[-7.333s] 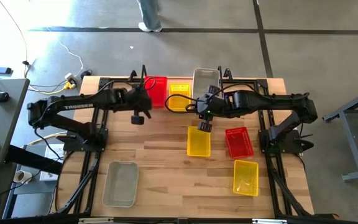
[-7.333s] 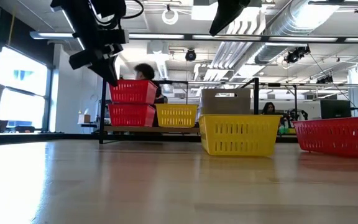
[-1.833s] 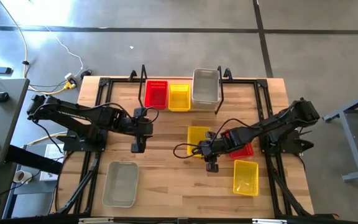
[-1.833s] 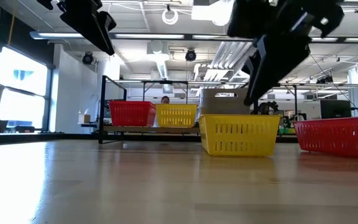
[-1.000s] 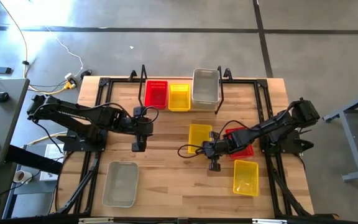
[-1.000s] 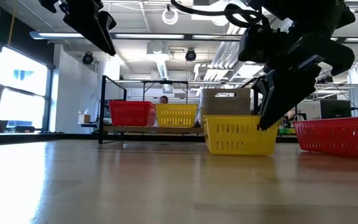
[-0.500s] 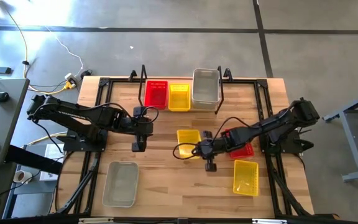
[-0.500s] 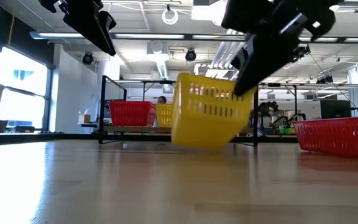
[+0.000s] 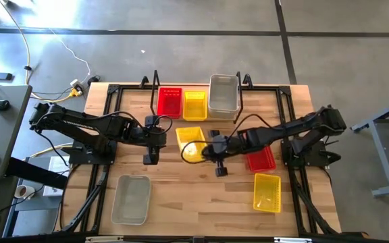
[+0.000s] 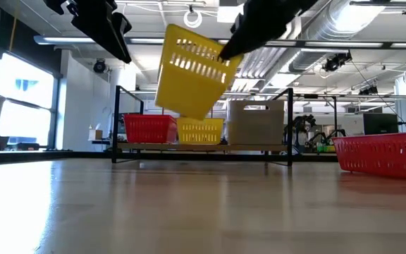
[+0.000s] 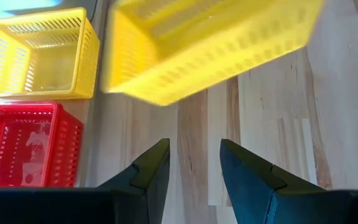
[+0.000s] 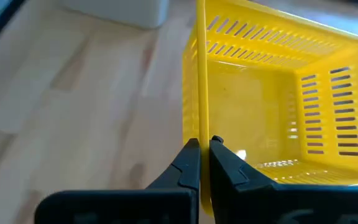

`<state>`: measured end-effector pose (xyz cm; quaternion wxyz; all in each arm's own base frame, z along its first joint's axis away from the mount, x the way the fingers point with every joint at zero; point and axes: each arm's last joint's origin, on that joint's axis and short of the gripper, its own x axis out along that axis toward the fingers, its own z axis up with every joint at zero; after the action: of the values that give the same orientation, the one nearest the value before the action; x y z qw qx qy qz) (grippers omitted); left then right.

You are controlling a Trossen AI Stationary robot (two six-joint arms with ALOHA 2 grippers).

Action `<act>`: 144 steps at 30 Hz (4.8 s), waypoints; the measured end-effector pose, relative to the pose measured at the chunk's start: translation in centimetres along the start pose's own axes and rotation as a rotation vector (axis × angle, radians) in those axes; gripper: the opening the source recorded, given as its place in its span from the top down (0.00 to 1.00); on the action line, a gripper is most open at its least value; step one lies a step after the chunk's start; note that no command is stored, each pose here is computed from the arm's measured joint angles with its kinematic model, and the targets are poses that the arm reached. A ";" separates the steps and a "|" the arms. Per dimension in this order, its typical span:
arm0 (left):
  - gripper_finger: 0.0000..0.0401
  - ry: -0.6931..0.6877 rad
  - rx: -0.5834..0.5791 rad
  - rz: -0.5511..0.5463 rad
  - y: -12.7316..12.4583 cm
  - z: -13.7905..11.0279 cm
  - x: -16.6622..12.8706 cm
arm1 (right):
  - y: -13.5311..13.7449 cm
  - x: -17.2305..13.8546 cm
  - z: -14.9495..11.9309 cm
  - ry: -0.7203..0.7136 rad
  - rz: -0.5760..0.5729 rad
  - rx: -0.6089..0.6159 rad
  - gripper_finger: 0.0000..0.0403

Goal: Stack baskets on shelf by color
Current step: Stack the top yellow bin on the yellow bin on the shelf, then stack the gray bin on the gray bins on the shelf

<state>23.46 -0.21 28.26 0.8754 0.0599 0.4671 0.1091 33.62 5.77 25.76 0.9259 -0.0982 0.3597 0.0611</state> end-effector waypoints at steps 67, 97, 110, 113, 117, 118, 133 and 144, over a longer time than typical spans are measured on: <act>0.67 0.005 -0.015 0.001 0.0 -0.1 0.0 | -15.3 2.5 0.1 0.322 -0.327 -0.002 1.00; 0.67 0.005 -0.015 0.000 0.0 -0.1 0.0 | -16.5 3.2 -0.8 0.344 -0.323 0.009 0.96; 0.67 0.006 -0.014 0.000 0.0 -0.1 0.0 | -16.6 3.0 -0.7 0.350 -0.353 0.024 0.77; 0.67 0.019 -0.016 0.001 0.0 -0.2 0.0 | -16.7 2.6 -0.2 0.349 -0.351 0.024 0.77; 0.67 0.027 -0.043 0.000 0.0 -0.3 0.0 | -16.8 1.9 0.4 0.354 -0.350 0.051 0.77; 0.67 0.028 -0.043 -0.006 0.0 -0.3 0.0 | -16.8 1.8 0.6 0.351 -0.351 0.055 0.77; 0.67 0.128 -0.054 -0.112 -1.9 -1.4 -0.6 | -15.3 1.0 2.1 0.355 -0.327 0.099 0.77; 0.67 0.192 -0.110 -0.284 -6.8 -2.7 -2.5 | -12.4 1.0 4.0 0.309 -0.301 0.132 0.77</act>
<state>20.76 -7.37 27.38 0.8354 -0.0653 0.5455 0.0152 39.24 -5.38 29.66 0.8629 -0.0981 0.4818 -0.1172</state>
